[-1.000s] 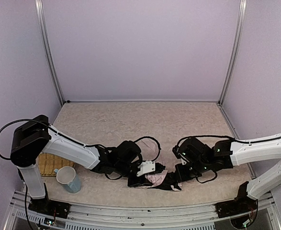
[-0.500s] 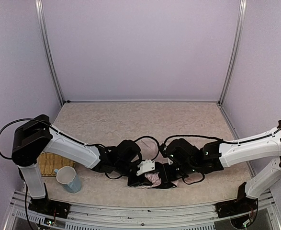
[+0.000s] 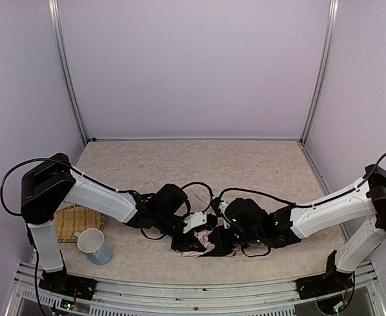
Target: Put away the umbrella
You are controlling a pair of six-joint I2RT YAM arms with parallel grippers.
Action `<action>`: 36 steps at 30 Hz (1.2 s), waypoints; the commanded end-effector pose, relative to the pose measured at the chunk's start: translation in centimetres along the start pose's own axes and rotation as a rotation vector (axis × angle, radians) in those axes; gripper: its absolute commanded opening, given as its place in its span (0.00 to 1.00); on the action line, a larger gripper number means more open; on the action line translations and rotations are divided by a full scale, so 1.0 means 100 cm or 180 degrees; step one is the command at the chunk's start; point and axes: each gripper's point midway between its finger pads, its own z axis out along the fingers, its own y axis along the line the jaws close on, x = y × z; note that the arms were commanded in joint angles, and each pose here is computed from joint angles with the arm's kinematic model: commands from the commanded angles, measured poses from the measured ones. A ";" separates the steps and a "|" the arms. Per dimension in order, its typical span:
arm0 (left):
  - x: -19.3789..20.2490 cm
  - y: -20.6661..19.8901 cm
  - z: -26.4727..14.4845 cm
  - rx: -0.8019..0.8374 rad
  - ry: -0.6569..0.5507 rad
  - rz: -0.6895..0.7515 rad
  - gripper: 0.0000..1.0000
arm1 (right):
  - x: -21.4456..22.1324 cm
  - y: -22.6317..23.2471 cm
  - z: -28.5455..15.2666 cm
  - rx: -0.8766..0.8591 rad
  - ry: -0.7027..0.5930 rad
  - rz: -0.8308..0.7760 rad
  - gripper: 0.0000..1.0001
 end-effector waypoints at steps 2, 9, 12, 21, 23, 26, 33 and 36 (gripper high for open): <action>0.106 -0.005 0.013 0.0045 0.0912 -0.0659 0.38 | -0.027 0.110 -0.006 -0.1420 -0.0341 -0.0366 0.07; 0.108 -0.003 0.015 0.0064 0.0942 -0.0709 0.38 | -0.027 0.117 -0.022 -0.1254 -0.0386 -0.0562 0.38; 0.108 -0.003 0.015 0.0065 0.0945 -0.0713 0.38 | -0.025 0.125 -0.041 -0.1206 -0.0360 -0.0698 0.42; 0.111 -0.004 0.018 0.0121 0.0983 -0.0734 0.38 | -0.008 0.035 -0.096 -0.0101 -0.0162 -0.0347 0.51; 0.111 -0.005 0.019 0.0148 0.0997 -0.0753 0.38 | 0.000 0.016 -0.106 0.0107 -0.0113 -0.0345 0.51; 0.112 -0.009 0.020 0.0219 0.1007 -0.0768 0.38 | 0.006 -0.002 -0.111 0.0317 -0.0063 -0.0603 0.51; 0.115 -0.013 0.023 0.0333 0.1038 -0.0843 0.37 | -0.002 -0.001 -0.080 0.0762 0.0309 -0.2418 0.60; 0.115 -0.013 0.022 0.0351 0.1034 -0.0867 0.37 | 0.010 -0.030 -0.061 0.1202 0.0734 -0.3066 0.67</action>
